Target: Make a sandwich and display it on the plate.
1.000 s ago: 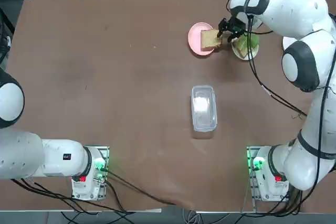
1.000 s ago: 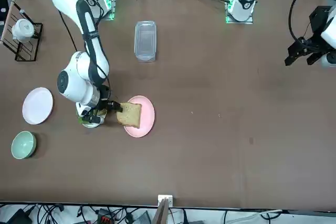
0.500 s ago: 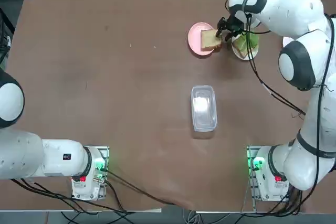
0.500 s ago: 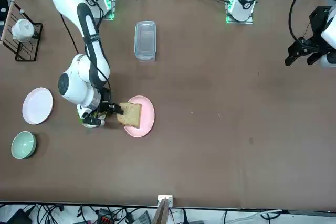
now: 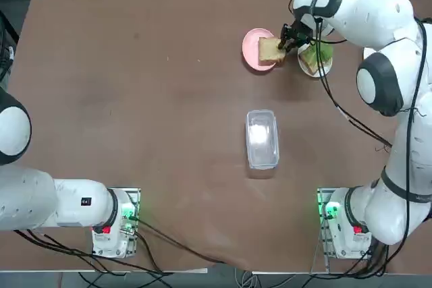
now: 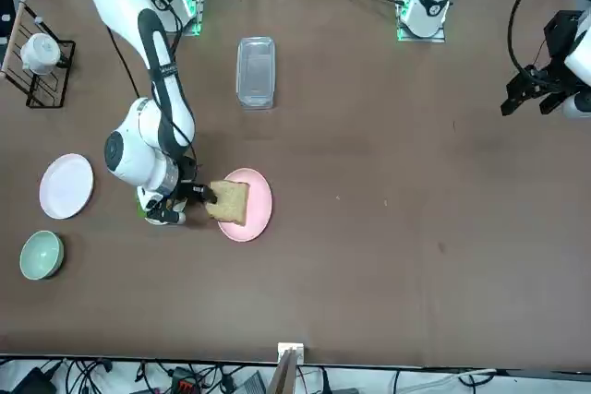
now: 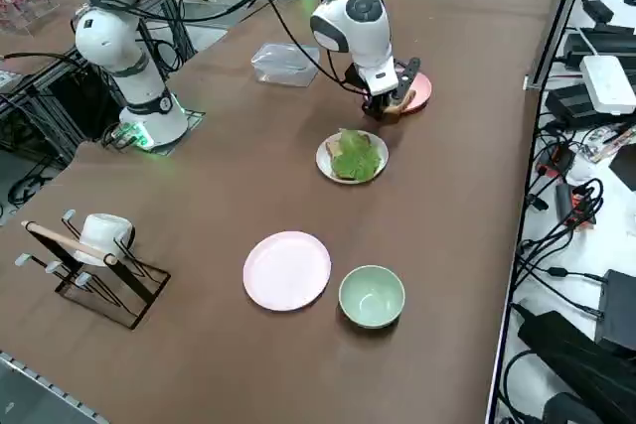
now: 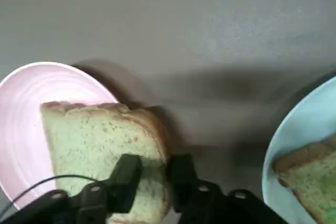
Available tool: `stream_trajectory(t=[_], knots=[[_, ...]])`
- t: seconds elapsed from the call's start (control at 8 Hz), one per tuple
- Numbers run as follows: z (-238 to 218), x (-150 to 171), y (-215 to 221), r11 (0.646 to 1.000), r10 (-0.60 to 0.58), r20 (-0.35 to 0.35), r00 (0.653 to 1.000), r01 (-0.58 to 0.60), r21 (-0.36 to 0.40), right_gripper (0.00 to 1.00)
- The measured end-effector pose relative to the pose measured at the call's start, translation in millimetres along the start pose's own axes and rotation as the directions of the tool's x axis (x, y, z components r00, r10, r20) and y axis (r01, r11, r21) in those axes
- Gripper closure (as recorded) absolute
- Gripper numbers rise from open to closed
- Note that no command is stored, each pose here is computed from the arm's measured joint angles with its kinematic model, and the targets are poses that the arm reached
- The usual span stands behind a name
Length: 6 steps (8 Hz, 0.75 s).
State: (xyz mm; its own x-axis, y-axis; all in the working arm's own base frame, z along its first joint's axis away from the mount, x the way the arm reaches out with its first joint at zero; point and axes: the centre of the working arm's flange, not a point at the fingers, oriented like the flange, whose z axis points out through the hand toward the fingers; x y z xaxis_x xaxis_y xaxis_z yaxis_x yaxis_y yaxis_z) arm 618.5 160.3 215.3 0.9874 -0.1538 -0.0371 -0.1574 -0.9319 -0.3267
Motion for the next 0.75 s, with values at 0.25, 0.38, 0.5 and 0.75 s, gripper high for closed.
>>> stream_trajectory(t=[0.25, 0.38, 0.5, 0.75], knots=[[-2.5, 1.9, -2.8, 1.000, -0.005, -0.006, 1.000, 0.005, 0.003, 0.96], [-3.2, 2.4, -3.7, 1.000, -0.007, -0.007, 1.000, 0.007, 0.004, 0.96], [-4.1, 2.8, -5.0, 1.000, -0.010, -0.009, 1.000, 0.010, 0.006, 0.96], [-7.3, 3.5, -10.0, 1.000, -0.017, -0.015, 1.000, 0.017, 0.010, 0.96]])
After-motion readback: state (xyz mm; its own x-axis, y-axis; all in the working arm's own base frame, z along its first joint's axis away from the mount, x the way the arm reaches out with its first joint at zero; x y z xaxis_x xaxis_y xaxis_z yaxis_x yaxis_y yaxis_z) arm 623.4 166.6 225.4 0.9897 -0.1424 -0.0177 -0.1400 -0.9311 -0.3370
